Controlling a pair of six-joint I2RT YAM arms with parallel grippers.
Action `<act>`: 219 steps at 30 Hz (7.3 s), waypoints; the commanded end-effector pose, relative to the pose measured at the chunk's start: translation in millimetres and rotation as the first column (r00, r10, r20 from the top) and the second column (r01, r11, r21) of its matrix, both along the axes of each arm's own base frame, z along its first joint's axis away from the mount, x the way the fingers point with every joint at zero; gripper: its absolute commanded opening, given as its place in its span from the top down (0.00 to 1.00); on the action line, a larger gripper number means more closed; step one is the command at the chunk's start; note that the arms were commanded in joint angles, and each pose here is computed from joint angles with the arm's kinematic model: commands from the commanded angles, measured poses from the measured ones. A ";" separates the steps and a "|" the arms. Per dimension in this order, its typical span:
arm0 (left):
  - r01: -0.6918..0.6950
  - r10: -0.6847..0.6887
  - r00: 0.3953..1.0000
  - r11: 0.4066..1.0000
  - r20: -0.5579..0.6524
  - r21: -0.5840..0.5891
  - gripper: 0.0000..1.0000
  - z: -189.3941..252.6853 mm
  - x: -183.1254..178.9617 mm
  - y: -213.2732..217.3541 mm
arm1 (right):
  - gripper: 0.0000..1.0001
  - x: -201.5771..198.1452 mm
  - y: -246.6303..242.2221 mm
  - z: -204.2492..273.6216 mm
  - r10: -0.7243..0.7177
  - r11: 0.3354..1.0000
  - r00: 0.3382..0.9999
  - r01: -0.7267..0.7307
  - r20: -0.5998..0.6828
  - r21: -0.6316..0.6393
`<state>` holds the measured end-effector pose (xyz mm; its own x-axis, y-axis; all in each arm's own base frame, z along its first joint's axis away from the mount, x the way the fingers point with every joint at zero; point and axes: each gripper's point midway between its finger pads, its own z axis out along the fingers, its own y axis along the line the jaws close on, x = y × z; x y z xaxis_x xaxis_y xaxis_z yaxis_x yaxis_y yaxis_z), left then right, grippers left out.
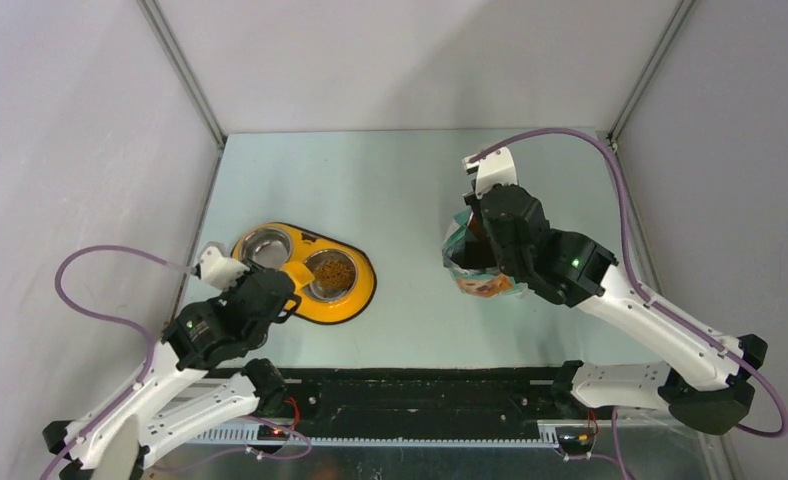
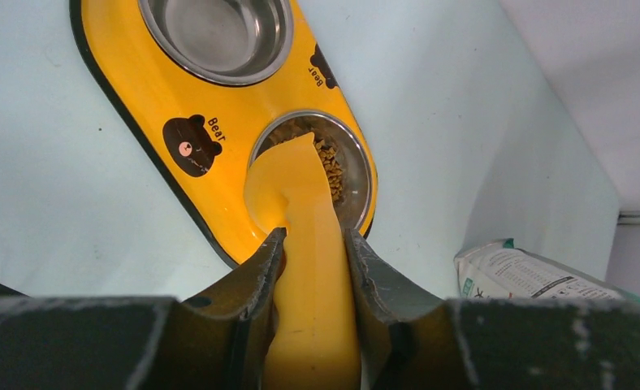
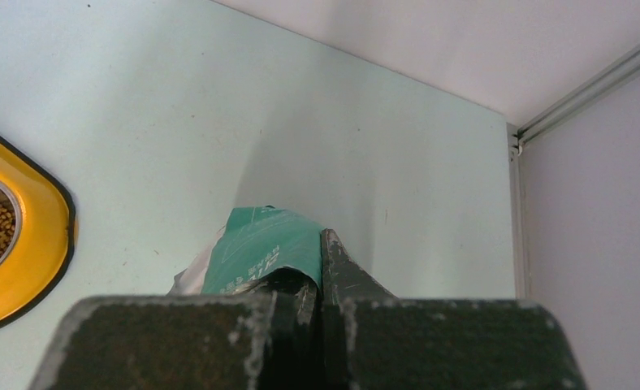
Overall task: Serve the pet food
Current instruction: Pour the pet food into the pet food bowl, then collect the pet food from the pet food bag, then pour the pet food into the pet food bowl.
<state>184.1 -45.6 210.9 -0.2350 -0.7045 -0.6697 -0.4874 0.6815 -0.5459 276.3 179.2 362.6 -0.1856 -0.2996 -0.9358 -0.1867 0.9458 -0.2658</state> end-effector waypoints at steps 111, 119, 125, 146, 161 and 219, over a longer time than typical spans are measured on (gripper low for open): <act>0.682 -0.684 0.729 0.726 0.014 -0.087 1.00 13.3 98.8 -267.2 | 1.00 41.4 18.0 -9.0 -0.147 0.929 0.988 0.157 -0.054 0.336; 0.698 -0.653 0.716 0.684 0.248 -0.214 1.00 47.9 83.7 -253.4 | 1.00 42.5 9.5 -12.1 -0.175 0.917 0.983 0.185 -0.060 0.354; 0.657 -0.563 0.750 0.695 0.347 -0.291 1.00 68.0 66.7 -224.7 | 1.00 35.3 13.4 -4.8 -0.131 0.919 0.990 0.140 -0.051 0.369; 0.671 -0.540 0.727 0.690 0.424 -0.271 1.00 119.6 39.7 -188.7 | 1.00 20.3 48.0 24.8 0.062 0.980 0.996 -0.074 0.070 0.186; 0.645 -0.438 0.737 0.683 0.514 -0.342 1.00 144.2 56.8 -196.6 | 1.00 23.5 47.6 53.4 0.094 0.978 0.990 -0.071 0.107 -0.197; 0.692 -0.065 0.667 0.423 0.742 -0.585 1.00 143.3 13.0 -137.7 | 1.00 7.7 2.1 88.8 -0.127 0.972 0.970 0.081 0.206 0.219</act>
<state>196.2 -199.0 337.5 -0.5096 -0.8604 -0.0047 0.2500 -0.1429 -0.9576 291.5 213.5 365.2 -0.1559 -0.4124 -0.8976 -0.2024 0.9027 -0.3796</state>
